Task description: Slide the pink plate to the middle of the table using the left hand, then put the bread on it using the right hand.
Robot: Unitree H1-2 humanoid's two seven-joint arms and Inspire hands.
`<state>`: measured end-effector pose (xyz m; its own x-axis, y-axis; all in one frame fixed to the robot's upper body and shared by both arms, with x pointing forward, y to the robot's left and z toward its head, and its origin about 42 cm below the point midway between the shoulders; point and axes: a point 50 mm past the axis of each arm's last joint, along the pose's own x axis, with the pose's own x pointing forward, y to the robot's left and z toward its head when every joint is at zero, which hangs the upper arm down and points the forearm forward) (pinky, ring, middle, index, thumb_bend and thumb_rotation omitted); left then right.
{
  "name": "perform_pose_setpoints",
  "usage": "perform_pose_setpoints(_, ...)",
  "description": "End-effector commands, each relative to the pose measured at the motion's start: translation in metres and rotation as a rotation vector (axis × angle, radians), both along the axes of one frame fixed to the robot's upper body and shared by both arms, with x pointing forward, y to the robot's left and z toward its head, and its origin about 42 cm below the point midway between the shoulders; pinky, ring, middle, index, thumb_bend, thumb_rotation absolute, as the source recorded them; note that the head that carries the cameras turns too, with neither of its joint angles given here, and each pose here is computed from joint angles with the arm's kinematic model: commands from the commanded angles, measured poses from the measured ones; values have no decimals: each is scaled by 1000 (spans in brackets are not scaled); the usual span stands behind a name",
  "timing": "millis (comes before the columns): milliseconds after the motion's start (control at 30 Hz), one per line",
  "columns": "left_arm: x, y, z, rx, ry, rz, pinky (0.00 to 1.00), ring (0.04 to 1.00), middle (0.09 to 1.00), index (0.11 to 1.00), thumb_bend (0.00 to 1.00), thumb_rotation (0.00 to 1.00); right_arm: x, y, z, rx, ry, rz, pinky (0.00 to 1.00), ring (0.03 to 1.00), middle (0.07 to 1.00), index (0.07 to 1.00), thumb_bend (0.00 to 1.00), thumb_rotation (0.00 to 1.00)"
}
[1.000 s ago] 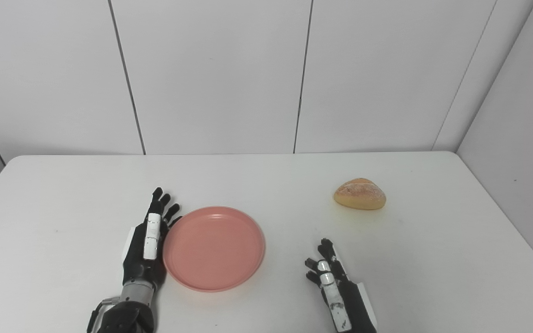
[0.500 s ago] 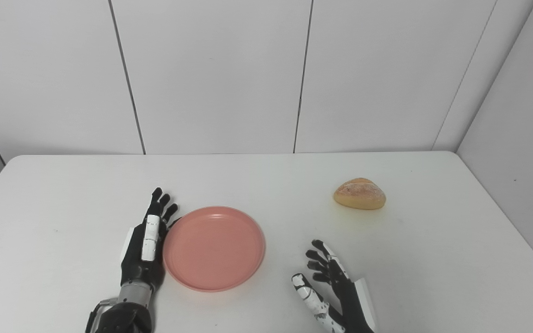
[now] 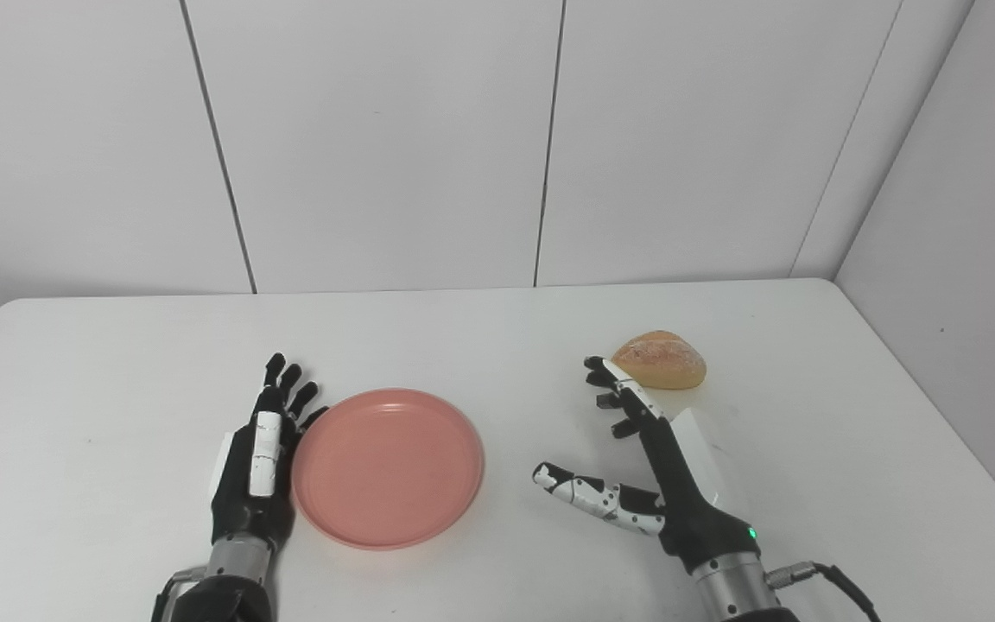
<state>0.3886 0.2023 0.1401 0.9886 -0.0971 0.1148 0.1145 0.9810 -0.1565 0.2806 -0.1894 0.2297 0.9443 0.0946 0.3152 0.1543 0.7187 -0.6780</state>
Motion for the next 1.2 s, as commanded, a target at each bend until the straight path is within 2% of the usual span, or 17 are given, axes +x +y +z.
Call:
perform_pose_setpoints(0, 2, -7, -4, -5, 13, -22, 812, 942, 993, 1000, 977, 901, 3, -3, 20, -33, -67, -1, 635, 777, 847, 868, 969, 631)
perform_pose_setpoints(100, 1, -9, -6, -9, 14, -22, 828, 942, 993, 1000, 985, 899, 14, -15, 37, -101, -89, 8, 634, 778, 850, 872, 990, 583)
perform_pose_setpoints(200, 1, -9, -6, -11, 17, -21, 851, 940, 990, 1000, 988, 898, 25, -24, 51, -149, -92, 13, 628, 761, 833, 864, 1000, 373)
perform_pose_setpoints(467, 1, -9, -7, -11, 20, -19, 849, 941, 992, 1000, 989, 903, 51, -45, 93, -371, -36, 23, 621, 789, 865, 843, 1000, 231)
perform_pose_setpoints(633, 0, -9, -7, -17, 26, -20, 868, 942, 997, 1000, 997, 900, 68, -55, 119, -491, -10, 18, 612, 773, 848, 836, 1000, 242)
perform_pose_setpoints(800, -1, -8, -8, -15, 27, -22, 860, 942, 1000, 1000, 996, 901, 83, -63, 136, -598, -24, -9, 593, 750, 832, 829, 1000, 264)
perform_pose_setpoints(867, -2, -8, -9, -17, 27, -21, 859, 940, 1000, 1000, 993, 898, 89, -66, 141, -628, -24, -11, 609, 773, 840, 830, 1000, 269)
perform_pose_setpoints(967, -3, -8, -10, -19, 29, -19, 880, 938, 996, 1000, 967, 896, 98, -70, 146, -653, -14, -12, 636, 793, 846, 823, 1000, 252)
perform_pose_setpoints(1167, -3, -9, -10, -23, 33, -19, 876, 931, 993, 1000, 977, 886, 125, -77, 147, -663, 67, -22, 652, 817, 864, 825, 1000, 236)
